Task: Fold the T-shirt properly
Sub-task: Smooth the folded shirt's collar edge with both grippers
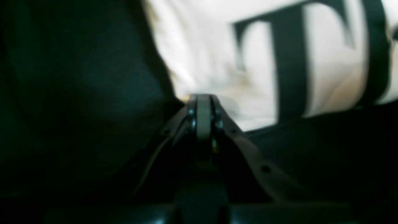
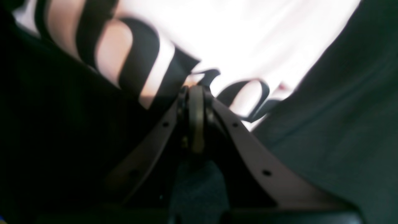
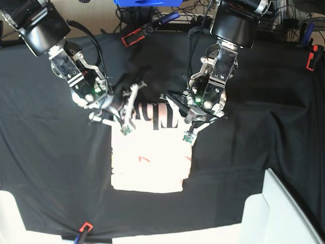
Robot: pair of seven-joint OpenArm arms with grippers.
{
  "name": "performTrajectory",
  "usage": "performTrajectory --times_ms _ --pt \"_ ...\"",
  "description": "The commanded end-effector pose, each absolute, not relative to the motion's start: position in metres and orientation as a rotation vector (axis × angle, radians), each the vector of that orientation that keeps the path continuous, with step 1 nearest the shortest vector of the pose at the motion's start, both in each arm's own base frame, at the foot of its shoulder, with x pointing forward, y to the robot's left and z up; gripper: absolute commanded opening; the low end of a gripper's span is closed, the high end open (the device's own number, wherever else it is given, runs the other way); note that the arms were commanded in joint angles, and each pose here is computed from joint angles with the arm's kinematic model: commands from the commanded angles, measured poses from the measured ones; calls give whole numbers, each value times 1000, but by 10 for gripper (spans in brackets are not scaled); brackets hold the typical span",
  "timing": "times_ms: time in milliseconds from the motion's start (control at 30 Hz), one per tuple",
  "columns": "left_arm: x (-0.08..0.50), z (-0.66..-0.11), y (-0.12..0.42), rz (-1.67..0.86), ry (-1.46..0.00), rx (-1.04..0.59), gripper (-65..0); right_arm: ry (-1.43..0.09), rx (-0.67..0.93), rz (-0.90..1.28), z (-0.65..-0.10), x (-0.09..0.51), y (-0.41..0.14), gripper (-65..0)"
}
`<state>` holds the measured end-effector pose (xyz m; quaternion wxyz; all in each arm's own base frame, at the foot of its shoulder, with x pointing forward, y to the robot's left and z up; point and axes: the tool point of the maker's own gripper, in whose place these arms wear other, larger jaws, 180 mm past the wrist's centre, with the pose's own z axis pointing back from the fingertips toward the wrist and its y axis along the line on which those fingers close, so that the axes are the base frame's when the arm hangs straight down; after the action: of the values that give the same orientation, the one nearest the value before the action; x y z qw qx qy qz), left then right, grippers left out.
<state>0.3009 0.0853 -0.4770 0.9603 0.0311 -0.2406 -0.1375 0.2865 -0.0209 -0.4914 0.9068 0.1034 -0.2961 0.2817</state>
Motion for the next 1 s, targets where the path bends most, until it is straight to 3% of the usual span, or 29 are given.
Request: performTrajectory --times_ms 0,167,633,967 --pt "314 -466 84 -275 -534 66 -650 -634 204 584 -489 295 -29 -650" --pt "323 -460 84 -273 -552 69 -650 -628 213 578 -499 285 -32 -650" --pt "373 -403 87 -274 -723 86 -650 -762 239 656 -415 312 -2 -650" --pt "397 -424 89 -268 -671 103 -650 -705 207 627 -444 322 -14 -650"
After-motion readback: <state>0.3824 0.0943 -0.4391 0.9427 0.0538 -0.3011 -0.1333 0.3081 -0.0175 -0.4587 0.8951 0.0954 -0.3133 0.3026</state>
